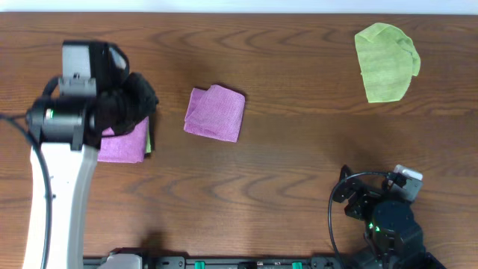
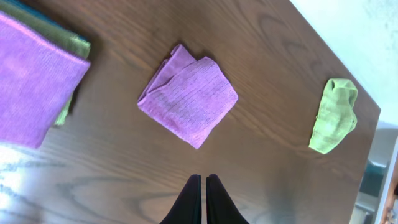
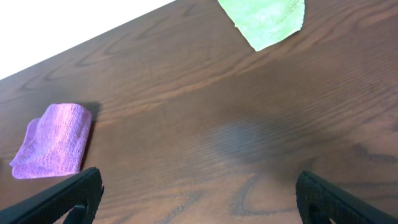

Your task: Fold the cloth

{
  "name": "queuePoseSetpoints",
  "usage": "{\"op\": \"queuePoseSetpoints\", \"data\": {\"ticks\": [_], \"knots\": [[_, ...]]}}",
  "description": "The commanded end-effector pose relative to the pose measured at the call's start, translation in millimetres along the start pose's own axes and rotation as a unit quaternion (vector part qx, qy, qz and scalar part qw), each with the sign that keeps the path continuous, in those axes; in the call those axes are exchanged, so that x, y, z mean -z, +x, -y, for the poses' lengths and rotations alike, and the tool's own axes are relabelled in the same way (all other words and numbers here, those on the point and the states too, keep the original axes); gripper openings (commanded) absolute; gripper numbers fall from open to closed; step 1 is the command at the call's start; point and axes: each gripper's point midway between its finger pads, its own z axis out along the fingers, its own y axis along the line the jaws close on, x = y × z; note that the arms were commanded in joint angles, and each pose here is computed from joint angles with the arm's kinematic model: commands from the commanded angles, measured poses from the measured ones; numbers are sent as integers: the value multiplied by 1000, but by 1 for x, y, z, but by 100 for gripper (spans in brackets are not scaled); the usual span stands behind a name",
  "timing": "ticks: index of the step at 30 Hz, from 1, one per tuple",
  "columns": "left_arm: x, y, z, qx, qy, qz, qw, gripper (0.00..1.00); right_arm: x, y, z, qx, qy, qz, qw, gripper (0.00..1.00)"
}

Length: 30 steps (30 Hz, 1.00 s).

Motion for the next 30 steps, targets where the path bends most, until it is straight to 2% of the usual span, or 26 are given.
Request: {"op": "queuePoseSetpoints", "data": {"ticks": [1, 4, 9, 13, 16, 20, 21, 22, 25, 28, 30], "knots": [[-17, 19, -30, 62, -31, -14, 998, 6, 0, -1, 5, -9, 11, 8, 1000, 99], [-33, 42, -40, 100, 10, -21, 995, 6, 0, -1, 5, -9, 11, 7, 1000, 99], [-50, 56, -51, 152, 57, 2, 987, 6, 0, -1, 4, -9, 9, 6, 1000, 99], [-77, 75, -67, 209, 89, -10, 974, 8, 0, -1, 4, -9, 10, 7, 1000, 99], [-105, 89, -78, 250, 111, -20, 962, 16, 0, -1, 4, -9, 10, 6, 1000, 99], [-129, 91, -82, 272, 141, 5, 952, 41, 0, -1, 4, -9, 10, 7, 1000, 99], [-133, 91, -85, 282, 138, 10, 950, 49, 0, -1, 4, -9, 10, 6, 1000, 99], [-137, 92, -88, 288, 130, 14, 949, 61, 0, -1, 4, -9, 10, 6, 1000, 99], [-146, 92, -92, 292, 117, 17, 949, 77, 0, -1, 4, -9, 10, 6, 1000, 99], [-158, 90, -93, 301, 114, 15, 947, 86, 0, -1, 4, -9, 9, 6, 1000, 99], [-165, 87, -93, 303, 115, 18, 946, 88, 0, -1, 4, -9, 10, 7, 1000, 99]]}}
